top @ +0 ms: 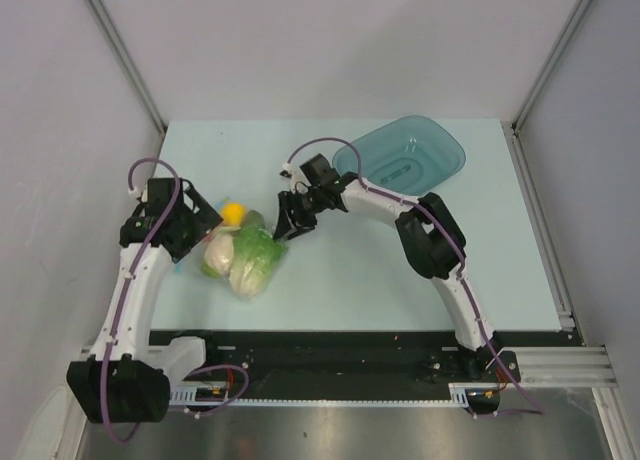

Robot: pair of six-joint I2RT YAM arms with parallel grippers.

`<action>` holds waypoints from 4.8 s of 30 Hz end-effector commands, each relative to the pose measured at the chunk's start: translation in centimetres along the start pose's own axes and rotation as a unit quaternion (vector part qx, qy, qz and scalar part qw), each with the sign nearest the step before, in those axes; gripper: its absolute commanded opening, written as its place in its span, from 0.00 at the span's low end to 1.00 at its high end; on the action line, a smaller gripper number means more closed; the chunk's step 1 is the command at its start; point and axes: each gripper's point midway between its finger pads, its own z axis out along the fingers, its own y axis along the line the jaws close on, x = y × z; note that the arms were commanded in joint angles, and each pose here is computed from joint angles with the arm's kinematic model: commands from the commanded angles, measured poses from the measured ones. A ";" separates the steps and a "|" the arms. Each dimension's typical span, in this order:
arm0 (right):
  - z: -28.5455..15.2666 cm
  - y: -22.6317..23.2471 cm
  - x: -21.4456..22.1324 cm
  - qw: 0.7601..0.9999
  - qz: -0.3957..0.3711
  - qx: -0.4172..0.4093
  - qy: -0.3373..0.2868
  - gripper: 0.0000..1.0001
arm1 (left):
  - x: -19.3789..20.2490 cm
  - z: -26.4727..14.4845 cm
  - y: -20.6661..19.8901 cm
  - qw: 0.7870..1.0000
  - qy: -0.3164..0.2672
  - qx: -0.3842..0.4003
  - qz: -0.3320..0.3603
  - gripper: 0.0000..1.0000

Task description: Open the zip-top bag and remove the fake food

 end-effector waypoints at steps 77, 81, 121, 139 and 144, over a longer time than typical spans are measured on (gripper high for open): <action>-22.6 4.3 -7.7 0.979 -0.065 0.088 -0.174 0.91 | 8.9 -8.1 -20.8 0.840 0.118 0.452 0.275 0.00; -22.1 3.6 -4.2 0.985 -0.050 0.083 -0.142 1.00 | 7.7 -8.8 -21.0 0.838 0.098 0.447 0.297 0.00; -18.4 5.3 -7.1 0.931 -0.002 0.184 -0.315 0.99 | 14.8 -10.3 -21.6 0.843 0.149 0.456 0.241 0.00; -16.1 4.3 -6.0 0.949 -0.127 0.188 -0.220 0.07 | 15.3 -11.3 -22.1 0.820 0.121 0.496 0.260 0.29; -18.3 5.5 -3.1 0.965 -0.168 0.108 -0.170 0.00 | 10.0 -12.4 -21.2 0.827 0.024 0.482 0.289 0.75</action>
